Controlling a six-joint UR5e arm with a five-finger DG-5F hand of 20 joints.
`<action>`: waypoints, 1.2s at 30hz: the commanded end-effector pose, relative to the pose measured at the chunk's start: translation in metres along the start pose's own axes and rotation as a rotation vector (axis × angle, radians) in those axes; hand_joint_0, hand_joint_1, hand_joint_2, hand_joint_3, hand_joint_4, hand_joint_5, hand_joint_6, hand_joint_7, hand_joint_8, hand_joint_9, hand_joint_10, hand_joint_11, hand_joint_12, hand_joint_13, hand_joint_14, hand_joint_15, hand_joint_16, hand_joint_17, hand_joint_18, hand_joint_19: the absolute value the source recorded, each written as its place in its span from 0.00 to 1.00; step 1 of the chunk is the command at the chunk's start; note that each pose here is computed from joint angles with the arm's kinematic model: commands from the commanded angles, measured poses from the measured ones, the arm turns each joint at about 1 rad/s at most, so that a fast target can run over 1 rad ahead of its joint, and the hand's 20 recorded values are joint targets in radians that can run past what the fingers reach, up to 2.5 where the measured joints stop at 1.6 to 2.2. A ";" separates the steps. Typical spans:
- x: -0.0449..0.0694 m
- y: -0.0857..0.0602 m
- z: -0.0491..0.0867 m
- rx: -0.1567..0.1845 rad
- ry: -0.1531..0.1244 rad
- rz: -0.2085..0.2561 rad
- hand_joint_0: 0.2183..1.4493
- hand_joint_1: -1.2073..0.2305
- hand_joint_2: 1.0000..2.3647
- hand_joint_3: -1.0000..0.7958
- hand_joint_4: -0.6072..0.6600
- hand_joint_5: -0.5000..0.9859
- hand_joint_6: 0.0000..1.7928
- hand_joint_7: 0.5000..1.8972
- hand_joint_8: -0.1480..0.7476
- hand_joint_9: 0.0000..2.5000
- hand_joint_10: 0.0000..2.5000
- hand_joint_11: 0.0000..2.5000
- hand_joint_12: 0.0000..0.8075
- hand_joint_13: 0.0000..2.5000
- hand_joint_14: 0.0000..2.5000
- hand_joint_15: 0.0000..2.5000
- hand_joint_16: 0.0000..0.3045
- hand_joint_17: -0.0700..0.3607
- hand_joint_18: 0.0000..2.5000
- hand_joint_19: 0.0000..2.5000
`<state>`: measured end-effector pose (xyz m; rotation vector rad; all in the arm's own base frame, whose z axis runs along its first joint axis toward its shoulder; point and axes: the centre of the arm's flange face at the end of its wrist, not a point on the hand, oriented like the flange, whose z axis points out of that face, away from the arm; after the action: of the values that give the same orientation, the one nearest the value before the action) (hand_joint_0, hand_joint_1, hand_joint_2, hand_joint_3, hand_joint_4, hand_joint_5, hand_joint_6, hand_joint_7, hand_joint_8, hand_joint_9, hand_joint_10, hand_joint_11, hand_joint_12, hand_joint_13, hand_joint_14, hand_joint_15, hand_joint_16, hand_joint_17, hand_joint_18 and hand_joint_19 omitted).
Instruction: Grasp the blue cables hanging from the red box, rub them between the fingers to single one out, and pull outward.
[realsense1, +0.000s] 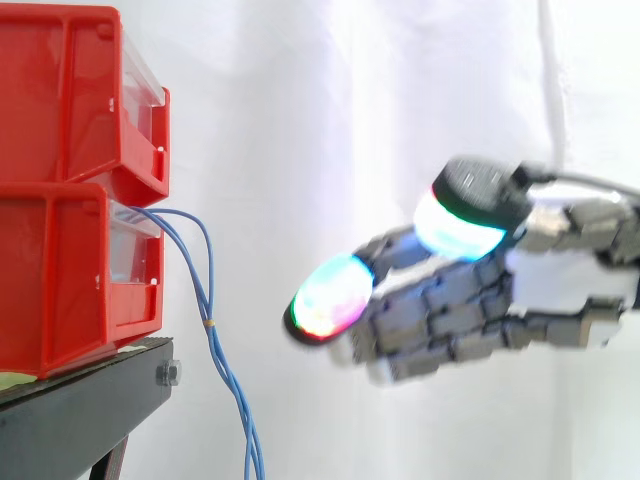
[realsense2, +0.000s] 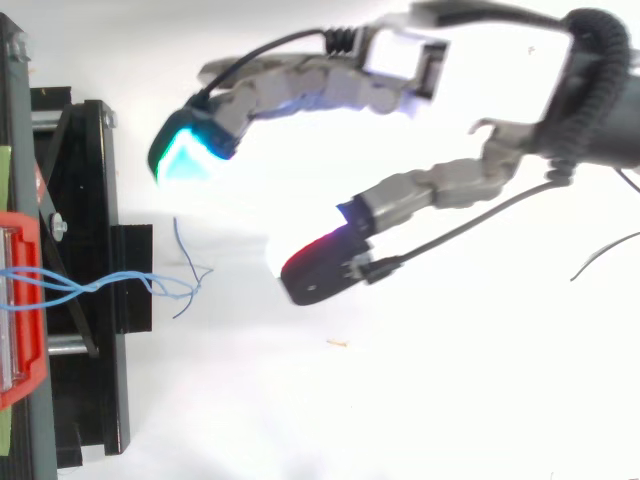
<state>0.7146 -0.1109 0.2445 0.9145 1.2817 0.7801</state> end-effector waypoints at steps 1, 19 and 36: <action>0.017 -0.021 0.012 0.025 0.024 0.011 0.24 0.40 0.00 0.28 0.72 0.20 0.28 0.09 0.52 0.17 0.00 0.03 0.48 0.08 0.00 0.04 0.19 0.46 0.07 0.05; 0.055 -0.048 0.033 0.019 0.038 0.069 0.24 0.40 0.00 0.28 0.72 0.20 0.28 0.09 0.52 0.18 0.00 0.02 0.48 0.09 0.00 0.04 0.19 0.46 0.08 0.05; 0.071 -0.038 0.043 -0.018 0.045 0.105 0.25 0.40 0.00 0.28 0.74 0.21 0.28 0.14 0.52 0.18 0.00 0.03 0.48 0.09 0.00 0.04 0.18 0.45 0.09 0.06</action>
<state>0.7642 -0.0727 0.1784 0.9662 1.2766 0.8918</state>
